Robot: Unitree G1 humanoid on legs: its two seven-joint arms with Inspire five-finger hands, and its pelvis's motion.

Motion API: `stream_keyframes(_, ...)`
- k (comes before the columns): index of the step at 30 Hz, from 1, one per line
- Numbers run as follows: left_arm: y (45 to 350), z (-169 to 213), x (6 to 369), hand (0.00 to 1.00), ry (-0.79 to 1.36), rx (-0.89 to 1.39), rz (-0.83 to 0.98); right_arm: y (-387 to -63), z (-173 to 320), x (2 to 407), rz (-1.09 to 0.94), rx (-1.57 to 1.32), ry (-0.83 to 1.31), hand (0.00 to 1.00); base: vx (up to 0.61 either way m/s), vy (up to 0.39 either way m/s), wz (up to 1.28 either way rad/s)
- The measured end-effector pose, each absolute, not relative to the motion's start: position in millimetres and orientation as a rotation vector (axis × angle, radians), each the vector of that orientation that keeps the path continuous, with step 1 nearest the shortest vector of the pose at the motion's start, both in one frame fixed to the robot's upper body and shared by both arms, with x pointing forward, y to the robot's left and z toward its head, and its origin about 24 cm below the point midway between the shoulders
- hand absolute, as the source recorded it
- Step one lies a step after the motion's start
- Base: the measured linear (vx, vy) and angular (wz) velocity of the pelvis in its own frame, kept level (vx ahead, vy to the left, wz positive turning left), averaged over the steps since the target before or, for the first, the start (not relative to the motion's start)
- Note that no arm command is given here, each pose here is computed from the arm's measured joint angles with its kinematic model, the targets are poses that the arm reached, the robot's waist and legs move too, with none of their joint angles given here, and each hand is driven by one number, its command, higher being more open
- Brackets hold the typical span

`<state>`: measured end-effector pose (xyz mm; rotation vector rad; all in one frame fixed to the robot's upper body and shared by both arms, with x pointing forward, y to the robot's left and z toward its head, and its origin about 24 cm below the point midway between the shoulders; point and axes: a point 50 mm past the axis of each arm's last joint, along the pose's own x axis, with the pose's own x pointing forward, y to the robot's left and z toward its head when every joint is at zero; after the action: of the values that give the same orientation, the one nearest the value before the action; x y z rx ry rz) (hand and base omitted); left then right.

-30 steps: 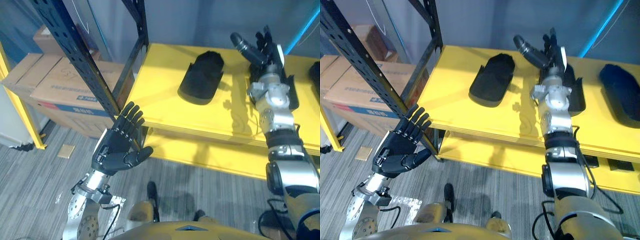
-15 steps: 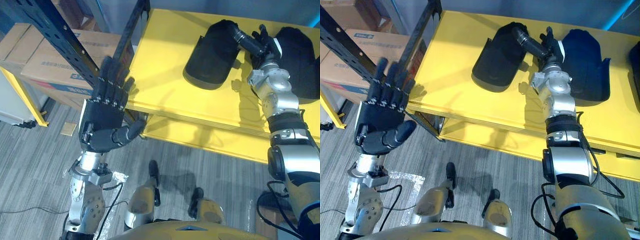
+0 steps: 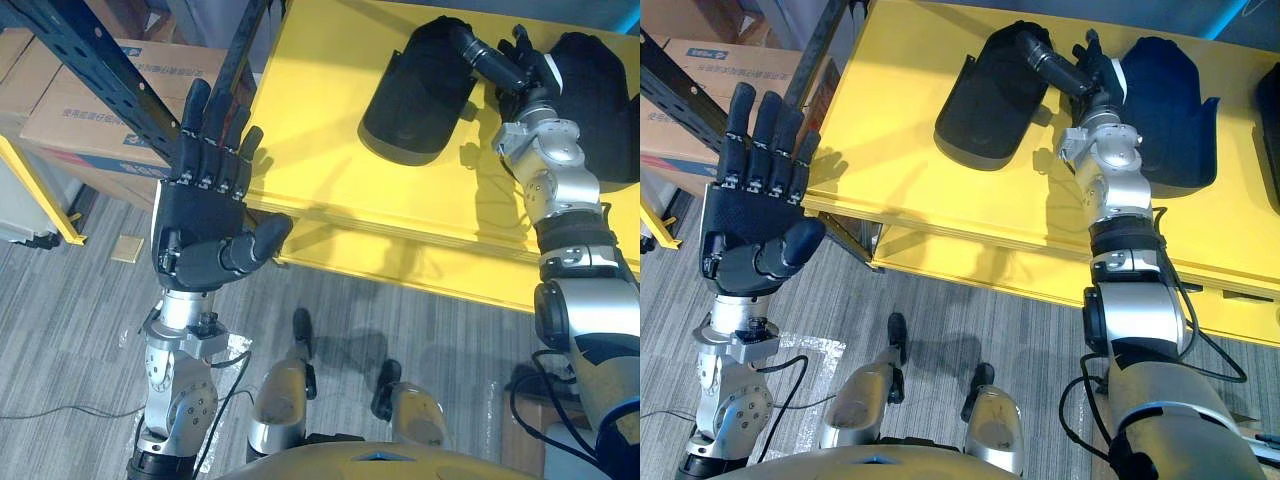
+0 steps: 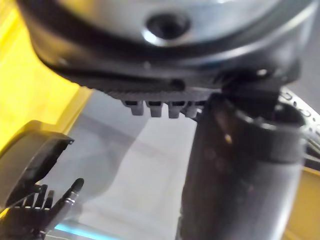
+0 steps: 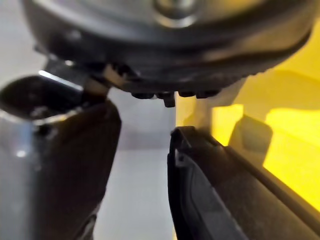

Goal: Walk over and take three plastic housings, then place them on the shelf

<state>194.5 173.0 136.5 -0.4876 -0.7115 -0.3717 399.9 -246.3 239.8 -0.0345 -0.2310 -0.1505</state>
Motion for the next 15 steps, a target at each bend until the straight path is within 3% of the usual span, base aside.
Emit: stream_keyframes(15, 167, 133, 195, 1.00, -0.678, -0.510, -0.396, -237, 265, 405, -0.127, -0.052, -0.290, 1.00, 0.01, -0.019, 0.03)
